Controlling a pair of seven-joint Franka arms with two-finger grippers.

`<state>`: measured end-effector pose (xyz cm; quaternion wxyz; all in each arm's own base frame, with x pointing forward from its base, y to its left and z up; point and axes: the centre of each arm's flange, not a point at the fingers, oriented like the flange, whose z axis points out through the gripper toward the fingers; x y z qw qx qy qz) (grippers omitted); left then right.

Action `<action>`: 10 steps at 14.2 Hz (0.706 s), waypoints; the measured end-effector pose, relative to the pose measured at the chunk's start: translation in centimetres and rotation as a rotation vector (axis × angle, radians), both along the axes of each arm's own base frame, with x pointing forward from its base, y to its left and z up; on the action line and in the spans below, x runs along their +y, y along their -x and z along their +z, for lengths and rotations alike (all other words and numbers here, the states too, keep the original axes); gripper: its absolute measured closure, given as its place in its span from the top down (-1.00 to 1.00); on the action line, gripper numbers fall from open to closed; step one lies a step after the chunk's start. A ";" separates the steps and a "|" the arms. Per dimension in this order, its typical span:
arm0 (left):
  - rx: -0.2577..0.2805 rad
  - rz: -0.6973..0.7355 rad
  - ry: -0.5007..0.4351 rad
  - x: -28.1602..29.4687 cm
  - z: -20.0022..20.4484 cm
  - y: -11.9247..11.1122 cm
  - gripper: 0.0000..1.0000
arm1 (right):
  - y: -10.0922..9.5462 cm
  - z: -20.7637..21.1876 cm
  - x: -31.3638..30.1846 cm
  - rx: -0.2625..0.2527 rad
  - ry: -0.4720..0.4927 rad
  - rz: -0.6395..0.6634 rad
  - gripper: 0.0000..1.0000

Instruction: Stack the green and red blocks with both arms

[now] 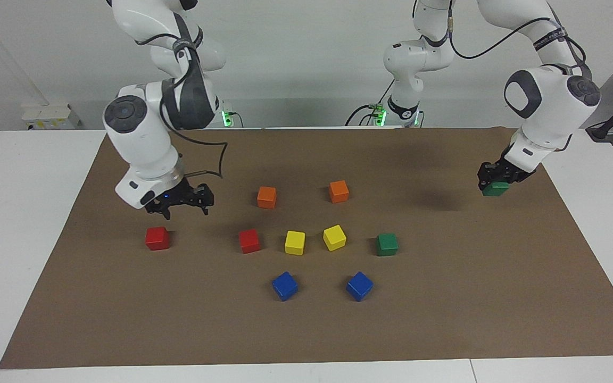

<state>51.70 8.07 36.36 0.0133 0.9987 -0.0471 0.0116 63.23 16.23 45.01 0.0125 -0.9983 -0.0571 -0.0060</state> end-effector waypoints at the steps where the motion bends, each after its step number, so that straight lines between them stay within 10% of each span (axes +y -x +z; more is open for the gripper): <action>1: -0.002 -0.011 -0.002 0.0 -1.2 0.4 0.09 | -0.2 -1.0 1.1 -0.004 -0.004 0.006 1.00; 10: -0.028 -0.001 -0.014 0.9 -5.6 1.4 0.09 | -0.7 -6.6 4.2 0.010 -0.013 -0.038 1.00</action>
